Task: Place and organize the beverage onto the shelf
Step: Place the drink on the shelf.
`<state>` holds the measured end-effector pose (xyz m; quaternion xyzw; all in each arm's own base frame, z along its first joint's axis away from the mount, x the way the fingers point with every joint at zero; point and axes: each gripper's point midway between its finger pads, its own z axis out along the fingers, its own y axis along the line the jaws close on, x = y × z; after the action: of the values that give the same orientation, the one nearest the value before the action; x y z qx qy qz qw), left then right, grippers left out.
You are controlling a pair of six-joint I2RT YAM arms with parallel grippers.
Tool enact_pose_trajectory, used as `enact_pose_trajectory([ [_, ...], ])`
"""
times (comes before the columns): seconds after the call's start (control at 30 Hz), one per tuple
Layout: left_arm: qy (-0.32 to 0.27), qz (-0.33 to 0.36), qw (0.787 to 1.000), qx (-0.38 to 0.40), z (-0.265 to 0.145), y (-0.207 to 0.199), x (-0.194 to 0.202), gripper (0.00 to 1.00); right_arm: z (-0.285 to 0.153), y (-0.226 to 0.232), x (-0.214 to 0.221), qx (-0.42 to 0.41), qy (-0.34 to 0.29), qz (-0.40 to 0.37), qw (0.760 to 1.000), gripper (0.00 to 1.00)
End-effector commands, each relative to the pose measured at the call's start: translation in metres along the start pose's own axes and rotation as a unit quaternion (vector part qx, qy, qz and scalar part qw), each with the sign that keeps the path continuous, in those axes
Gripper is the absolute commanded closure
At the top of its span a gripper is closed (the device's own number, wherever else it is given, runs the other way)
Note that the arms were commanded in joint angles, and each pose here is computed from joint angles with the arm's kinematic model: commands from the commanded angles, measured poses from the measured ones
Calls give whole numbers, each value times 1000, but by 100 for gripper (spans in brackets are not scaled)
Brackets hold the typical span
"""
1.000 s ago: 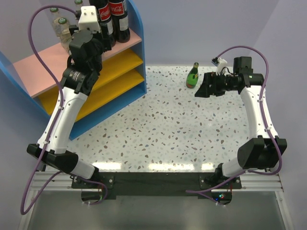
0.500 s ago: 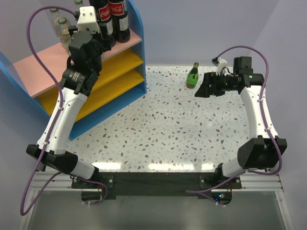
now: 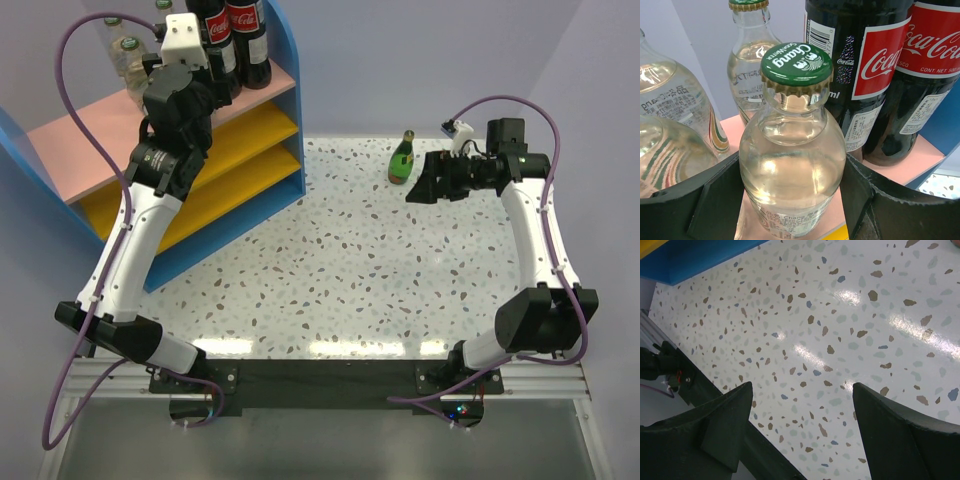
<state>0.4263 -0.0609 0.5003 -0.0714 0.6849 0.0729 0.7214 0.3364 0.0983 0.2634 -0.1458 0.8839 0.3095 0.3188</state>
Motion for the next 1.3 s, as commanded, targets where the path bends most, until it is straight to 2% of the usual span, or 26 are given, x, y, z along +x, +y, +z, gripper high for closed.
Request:
enact_pose_trajectory([
  [0.0,-76,-50,996,-18,-13,19,-52,46,-2,0,-10,-3,-14,-11,1000,16],
  [1.27,-78,-46,996,-25,-13,22,-53,30,-4,-1,-12,-4,-16,-9,1000,16],
])
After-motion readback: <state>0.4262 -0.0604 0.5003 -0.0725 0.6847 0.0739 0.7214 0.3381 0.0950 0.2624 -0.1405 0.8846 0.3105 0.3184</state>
